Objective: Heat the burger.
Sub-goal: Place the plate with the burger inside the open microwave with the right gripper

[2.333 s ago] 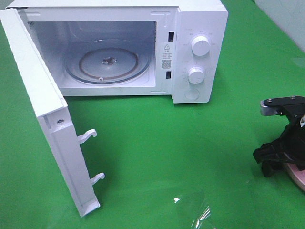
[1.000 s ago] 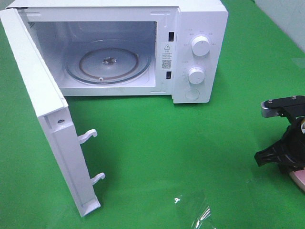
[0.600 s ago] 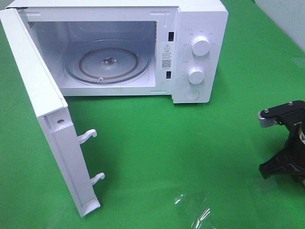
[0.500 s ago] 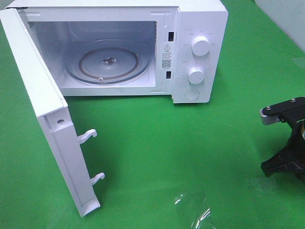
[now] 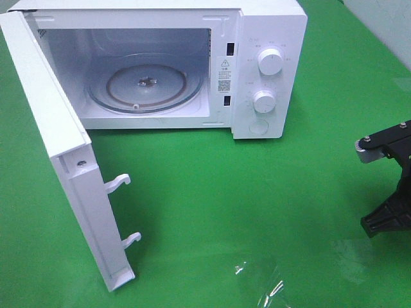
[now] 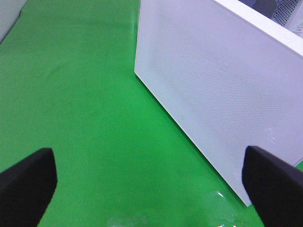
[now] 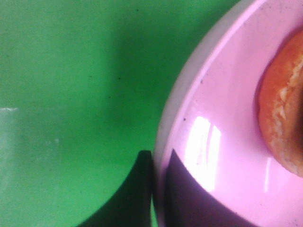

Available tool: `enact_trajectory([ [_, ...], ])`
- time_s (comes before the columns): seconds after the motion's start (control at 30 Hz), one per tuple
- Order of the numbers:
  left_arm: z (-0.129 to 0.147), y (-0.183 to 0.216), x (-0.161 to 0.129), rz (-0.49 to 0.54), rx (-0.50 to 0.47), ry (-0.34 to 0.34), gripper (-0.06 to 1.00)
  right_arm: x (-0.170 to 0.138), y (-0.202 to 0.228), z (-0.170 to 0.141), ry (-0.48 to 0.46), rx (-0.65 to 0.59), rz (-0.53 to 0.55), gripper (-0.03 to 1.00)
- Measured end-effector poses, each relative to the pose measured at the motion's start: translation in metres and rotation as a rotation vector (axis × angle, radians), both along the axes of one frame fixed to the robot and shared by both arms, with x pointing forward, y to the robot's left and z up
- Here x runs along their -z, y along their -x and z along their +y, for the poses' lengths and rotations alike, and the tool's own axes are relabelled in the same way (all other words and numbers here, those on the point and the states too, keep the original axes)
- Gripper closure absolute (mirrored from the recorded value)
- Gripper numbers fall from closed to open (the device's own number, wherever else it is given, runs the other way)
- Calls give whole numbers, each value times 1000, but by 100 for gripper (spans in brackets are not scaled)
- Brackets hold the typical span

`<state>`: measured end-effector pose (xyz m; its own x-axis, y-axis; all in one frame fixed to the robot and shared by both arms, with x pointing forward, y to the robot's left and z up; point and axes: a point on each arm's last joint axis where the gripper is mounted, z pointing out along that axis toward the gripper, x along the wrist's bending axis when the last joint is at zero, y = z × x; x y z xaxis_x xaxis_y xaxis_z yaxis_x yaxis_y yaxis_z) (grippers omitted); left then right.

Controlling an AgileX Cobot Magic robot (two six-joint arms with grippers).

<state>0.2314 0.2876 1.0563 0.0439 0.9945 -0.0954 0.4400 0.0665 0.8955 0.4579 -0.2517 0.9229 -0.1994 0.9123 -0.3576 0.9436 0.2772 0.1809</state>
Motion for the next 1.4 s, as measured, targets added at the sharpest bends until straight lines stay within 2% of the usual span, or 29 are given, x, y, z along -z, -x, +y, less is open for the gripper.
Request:
enact_trajectory([
  [0.37,0,0,0,0,0,0,-4,-24,21,20,52,-88,-29,95],
  [0.7,0,0,0,0,0,0,-4,-27,45,25,85,-161,-18,95],
  [1.4,0,0,0,0,0,0,-4,-39,89,57,107,-447,-51,94],
])
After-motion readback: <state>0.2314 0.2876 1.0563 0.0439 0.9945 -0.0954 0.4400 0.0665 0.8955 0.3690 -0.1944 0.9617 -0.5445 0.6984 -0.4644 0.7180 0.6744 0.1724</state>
